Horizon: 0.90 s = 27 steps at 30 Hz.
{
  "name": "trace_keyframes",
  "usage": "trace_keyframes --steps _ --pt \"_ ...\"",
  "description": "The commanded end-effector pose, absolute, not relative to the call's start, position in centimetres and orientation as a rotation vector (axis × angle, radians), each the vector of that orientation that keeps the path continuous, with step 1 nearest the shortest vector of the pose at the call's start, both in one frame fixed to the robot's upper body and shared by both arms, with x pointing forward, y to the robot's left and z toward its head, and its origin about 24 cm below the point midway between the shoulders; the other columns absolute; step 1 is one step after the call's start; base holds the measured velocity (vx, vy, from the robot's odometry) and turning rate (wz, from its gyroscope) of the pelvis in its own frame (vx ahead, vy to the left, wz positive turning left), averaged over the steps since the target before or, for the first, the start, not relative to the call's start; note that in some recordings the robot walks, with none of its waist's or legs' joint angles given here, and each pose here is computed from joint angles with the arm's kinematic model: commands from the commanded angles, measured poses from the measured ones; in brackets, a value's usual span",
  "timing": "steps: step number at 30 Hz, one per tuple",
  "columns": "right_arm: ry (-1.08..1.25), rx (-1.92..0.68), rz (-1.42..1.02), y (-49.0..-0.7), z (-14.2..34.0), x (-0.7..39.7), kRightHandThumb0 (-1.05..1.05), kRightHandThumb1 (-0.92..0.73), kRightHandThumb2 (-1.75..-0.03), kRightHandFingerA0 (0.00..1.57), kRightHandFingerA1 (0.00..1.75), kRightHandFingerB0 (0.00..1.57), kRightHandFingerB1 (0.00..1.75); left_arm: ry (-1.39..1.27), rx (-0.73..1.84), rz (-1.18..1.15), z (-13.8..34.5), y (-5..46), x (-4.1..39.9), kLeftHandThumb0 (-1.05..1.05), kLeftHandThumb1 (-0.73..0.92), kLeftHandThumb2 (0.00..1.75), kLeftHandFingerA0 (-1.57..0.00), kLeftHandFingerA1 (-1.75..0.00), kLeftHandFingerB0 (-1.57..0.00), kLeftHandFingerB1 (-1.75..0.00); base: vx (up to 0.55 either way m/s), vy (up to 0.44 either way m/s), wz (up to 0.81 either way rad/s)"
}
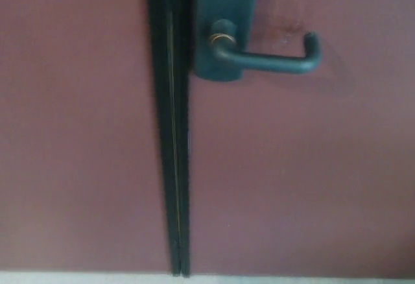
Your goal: The robot walks towards the door handle and put its right hand on it and twist the handle
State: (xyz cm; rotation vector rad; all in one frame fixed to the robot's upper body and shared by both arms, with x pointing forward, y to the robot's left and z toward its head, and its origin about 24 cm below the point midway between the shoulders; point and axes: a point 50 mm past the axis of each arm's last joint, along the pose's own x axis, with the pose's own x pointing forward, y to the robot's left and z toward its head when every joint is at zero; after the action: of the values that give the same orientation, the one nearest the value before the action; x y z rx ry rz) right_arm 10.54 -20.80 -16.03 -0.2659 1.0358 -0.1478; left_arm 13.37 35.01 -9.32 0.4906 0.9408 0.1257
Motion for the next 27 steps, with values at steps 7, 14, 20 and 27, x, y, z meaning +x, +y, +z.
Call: trace_keyframes --steps 7,14,20,27 --pt "1.065 -0.245 -0.132 -20.3 -16.4 9.5 -0.24 -0.67 -0.60 0.68 0.44 0.51 0.39 1.015 0.509 0.133 -9.9 35.3 12.2 -0.12 0.68 0.59 -0.53 -0.46 -0.36 -0.38 0.01 0.033 -0.01" --pt "1.057 -0.277 -0.124 -20.1 -16.3 10.0 -0.24 -0.67 -0.60 0.70 0.45 0.51 0.39 0.998 0.529 0.121 -9.5 35.3 13.4 -0.12 0.68 0.59 -0.53 -0.46 -0.37 -0.39 0.16 0.145 0.12" --pt "1.053 -0.231 -0.145 -19.9 -16.3 10.3 -0.24 -0.66 -0.60 0.69 0.45 0.53 0.39 0.985 0.541 0.117 -9.2 35.4 14.0 -0.11 0.68 0.59 -0.54 -0.47 -0.37 -0.39 0.13 0.072 0.03" --pt "1.048 -0.257 -0.125 -20.0 -16.2 10.4 -0.25 -0.66 -0.59 0.69 0.44 0.51 0.39 0.991 0.536 0.119 -9.2 35.4 14.0 -0.11 0.68 0.59 -0.53 -0.46 -0.38 -0.39 0.17 -0.022 0.11"
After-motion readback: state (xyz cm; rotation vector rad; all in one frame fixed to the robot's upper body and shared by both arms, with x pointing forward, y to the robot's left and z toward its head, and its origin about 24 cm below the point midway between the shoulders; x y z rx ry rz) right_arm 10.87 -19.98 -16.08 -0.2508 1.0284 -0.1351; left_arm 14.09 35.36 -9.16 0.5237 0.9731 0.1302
